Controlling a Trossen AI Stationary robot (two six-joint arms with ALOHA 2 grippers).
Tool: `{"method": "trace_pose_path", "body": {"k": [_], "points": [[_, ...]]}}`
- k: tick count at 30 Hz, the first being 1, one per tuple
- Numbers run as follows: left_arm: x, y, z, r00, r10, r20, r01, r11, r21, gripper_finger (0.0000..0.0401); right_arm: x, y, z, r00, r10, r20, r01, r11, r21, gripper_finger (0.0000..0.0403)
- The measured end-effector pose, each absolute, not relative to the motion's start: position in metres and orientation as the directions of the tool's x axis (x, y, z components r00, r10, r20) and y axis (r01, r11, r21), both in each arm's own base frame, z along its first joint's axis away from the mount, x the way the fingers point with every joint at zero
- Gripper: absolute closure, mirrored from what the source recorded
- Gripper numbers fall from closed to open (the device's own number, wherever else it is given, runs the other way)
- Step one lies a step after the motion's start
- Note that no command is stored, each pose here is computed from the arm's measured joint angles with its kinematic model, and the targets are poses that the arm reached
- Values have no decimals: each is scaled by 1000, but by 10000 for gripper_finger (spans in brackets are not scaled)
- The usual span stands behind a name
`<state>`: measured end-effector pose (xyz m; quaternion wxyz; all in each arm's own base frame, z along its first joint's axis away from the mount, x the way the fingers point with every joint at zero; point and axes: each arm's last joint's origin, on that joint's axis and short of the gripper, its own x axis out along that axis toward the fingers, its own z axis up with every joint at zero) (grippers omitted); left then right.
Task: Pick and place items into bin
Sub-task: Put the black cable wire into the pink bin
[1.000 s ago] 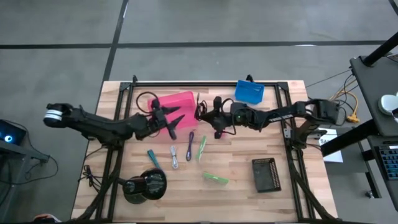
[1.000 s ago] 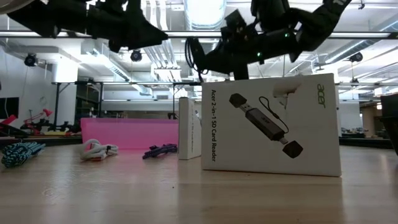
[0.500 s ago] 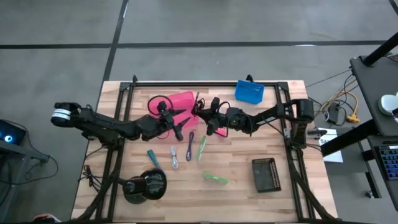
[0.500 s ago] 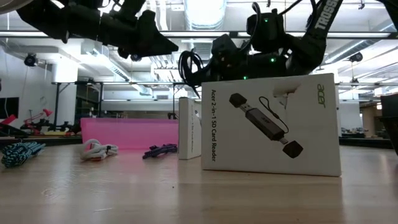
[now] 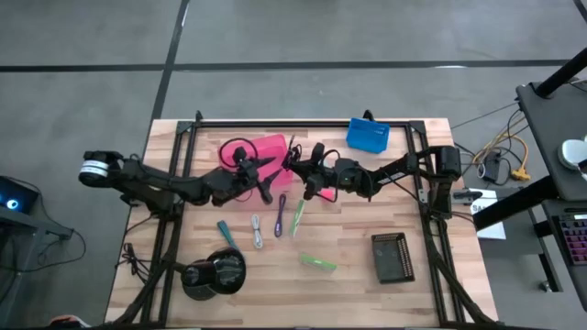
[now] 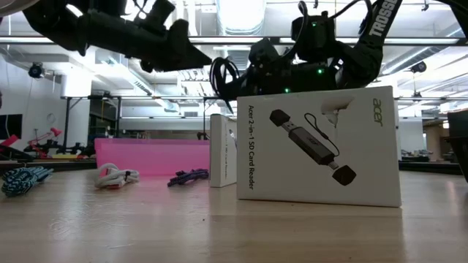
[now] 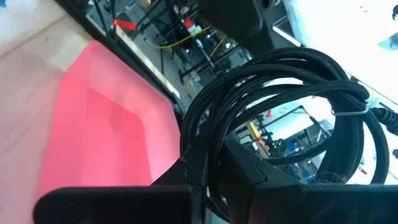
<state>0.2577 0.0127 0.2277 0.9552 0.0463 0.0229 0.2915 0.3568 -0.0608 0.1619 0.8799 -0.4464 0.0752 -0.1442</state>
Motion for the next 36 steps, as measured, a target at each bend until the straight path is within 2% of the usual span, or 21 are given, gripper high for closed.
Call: {"method": "trace_pose_path", "body": {"k": [6,14,30,36], "points": [[258,21,227,815,579,-17,-577,815,44,230,357,-60,162,959,-284,2,169,564,-808,383],[260,17,227,904,427,-19,-427,904,40,230,357,-62,162,958,-285,1,167,558,-813,383],[272,31,216,883,469,25,-469,883,22,230,360,-62,165,959,-284,7,171,557,-813,383],[282,33,211,879,474,47,-476,874,95,230,360,-62,163,959,-283,-13,154,560,-814,383]]}}
